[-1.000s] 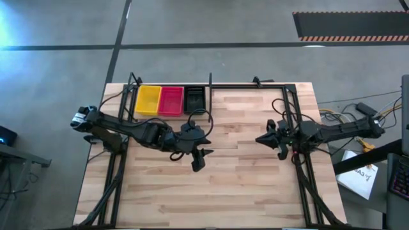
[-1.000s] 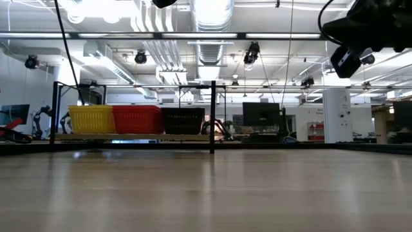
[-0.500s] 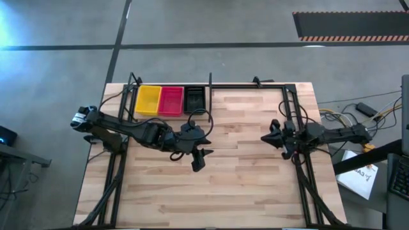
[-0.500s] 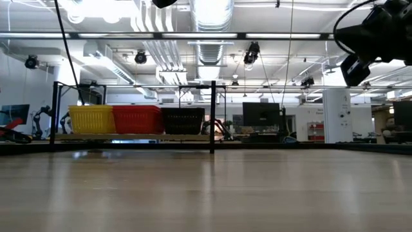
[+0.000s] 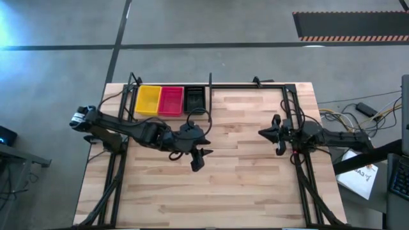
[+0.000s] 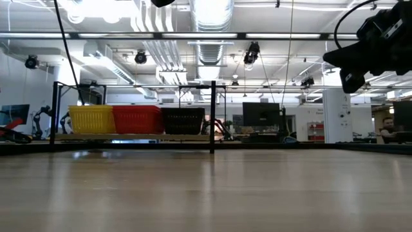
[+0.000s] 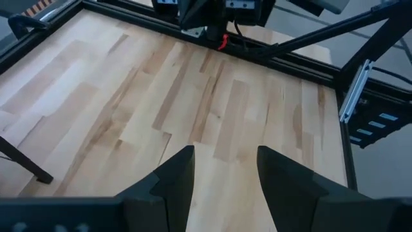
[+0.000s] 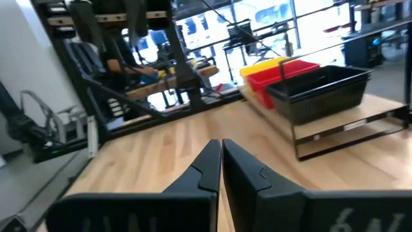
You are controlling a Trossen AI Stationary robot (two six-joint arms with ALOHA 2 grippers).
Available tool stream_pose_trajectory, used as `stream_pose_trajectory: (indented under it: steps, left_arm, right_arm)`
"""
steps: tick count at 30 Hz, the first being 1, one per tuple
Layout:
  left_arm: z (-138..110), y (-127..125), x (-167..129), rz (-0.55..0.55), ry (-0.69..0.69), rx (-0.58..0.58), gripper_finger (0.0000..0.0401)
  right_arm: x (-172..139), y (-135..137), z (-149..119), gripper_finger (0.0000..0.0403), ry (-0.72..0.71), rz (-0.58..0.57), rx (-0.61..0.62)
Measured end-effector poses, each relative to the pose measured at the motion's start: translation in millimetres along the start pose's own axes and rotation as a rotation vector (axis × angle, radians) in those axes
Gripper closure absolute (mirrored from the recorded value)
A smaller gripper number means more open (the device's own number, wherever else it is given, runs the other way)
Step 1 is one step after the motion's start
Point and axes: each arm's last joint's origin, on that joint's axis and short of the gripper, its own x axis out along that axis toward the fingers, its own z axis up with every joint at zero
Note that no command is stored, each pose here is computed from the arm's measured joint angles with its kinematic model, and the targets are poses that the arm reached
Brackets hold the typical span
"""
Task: Stack baskets on shelf by color
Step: Return to Home Position
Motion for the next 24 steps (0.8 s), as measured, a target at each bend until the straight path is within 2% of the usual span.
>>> stream_pose_trajectory:
  steps: [5,9,18,24]
  left_arm:
    - [-2.7,5.9,-12.5,-0.008,-0.013,-0.005,0.0248]
    - [-14.7,17.6,-27.1,-0.011,-0.04,-0.041,0.0248]
    - [-61.2,52.6,-53.3,-0.012,-0.142,-0.135,0.0248]
    - [-88.9,73.4,-70.5,-0.017,-0.165,-0.157,0.0248]
  right_arm:
    - [0.1,-2.4,0.5,0.0394,0.008,0.025,-0.018]
    - [0.1,-1.9,0.4,0.0394,0.011,0.041,-0.042]
    - [4.3,0.1,-6.1,0.0394,0.093,0.058,0.07]
    - [7.5,2.2,-12.2,0.0394,0.158,0.059,0.08]
